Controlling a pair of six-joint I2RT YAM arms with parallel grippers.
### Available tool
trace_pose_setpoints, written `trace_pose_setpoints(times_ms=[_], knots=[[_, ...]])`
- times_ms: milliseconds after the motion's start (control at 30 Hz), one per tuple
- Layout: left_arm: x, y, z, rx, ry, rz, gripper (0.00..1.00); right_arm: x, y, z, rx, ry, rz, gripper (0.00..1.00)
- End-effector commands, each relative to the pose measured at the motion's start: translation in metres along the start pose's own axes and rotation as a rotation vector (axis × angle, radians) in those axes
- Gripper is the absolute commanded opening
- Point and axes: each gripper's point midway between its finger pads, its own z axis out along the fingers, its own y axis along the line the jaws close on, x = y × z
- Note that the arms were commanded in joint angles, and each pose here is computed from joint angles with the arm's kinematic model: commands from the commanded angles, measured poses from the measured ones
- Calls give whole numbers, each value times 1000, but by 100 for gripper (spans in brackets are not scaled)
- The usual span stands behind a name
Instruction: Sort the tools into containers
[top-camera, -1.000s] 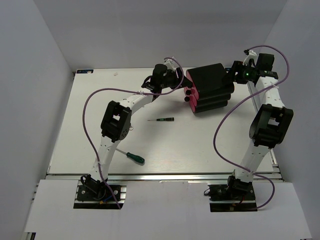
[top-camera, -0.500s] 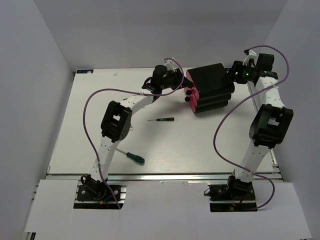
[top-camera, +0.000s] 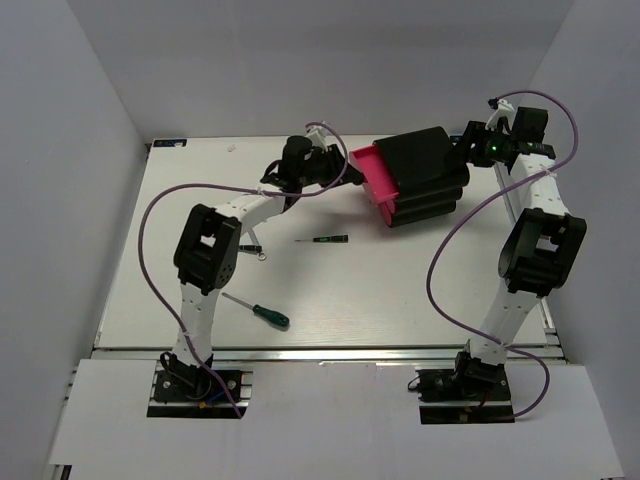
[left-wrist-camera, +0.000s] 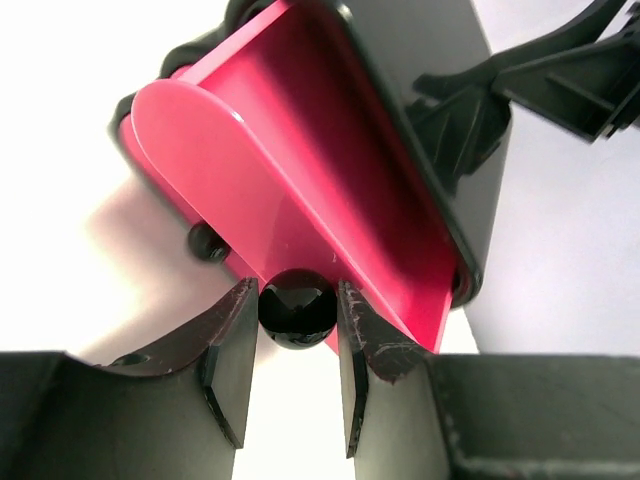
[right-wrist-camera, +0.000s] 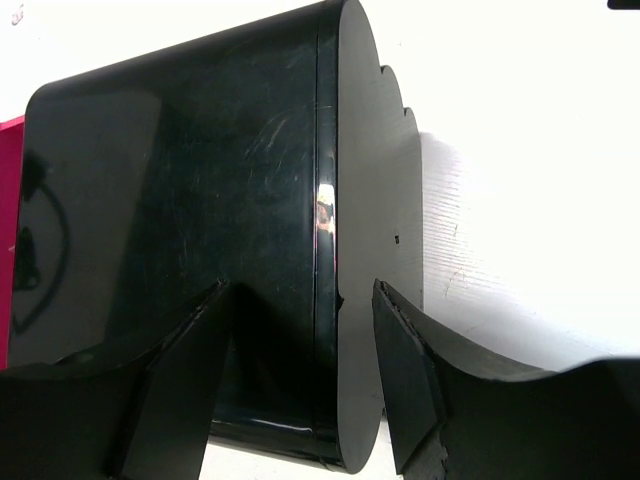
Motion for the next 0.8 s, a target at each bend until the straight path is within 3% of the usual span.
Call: trace_pose_setpoints(times_ms=[0,133,267,300,400,533,667,767], knots=[[12,6,-30,-61,52,31,24,29,-23,4,81,77,15,62],[16,12,-46,-101,51,43,27,31,-24,5,85,83,15,62],[7,15,-59,-133,17,46,49,29,-21,4,69,82,3,66],[7,15,-59,-134,16,48,64,29,-20,4,60,83,-6,68],[-5,9,-56,-132,1,64,77,21,-11,-1,24,72,-36,79],[-35,-4,-60,-135,-62,87,80,-9,4,-18,-10,21,-159,88],[-75,-9,-82,-190,-173,99,80,-42,17,-41,6,-46,-292,89],[-89,18,-117,-352,-222,71,78,-63,23,-58,46,-97,-397,89]])
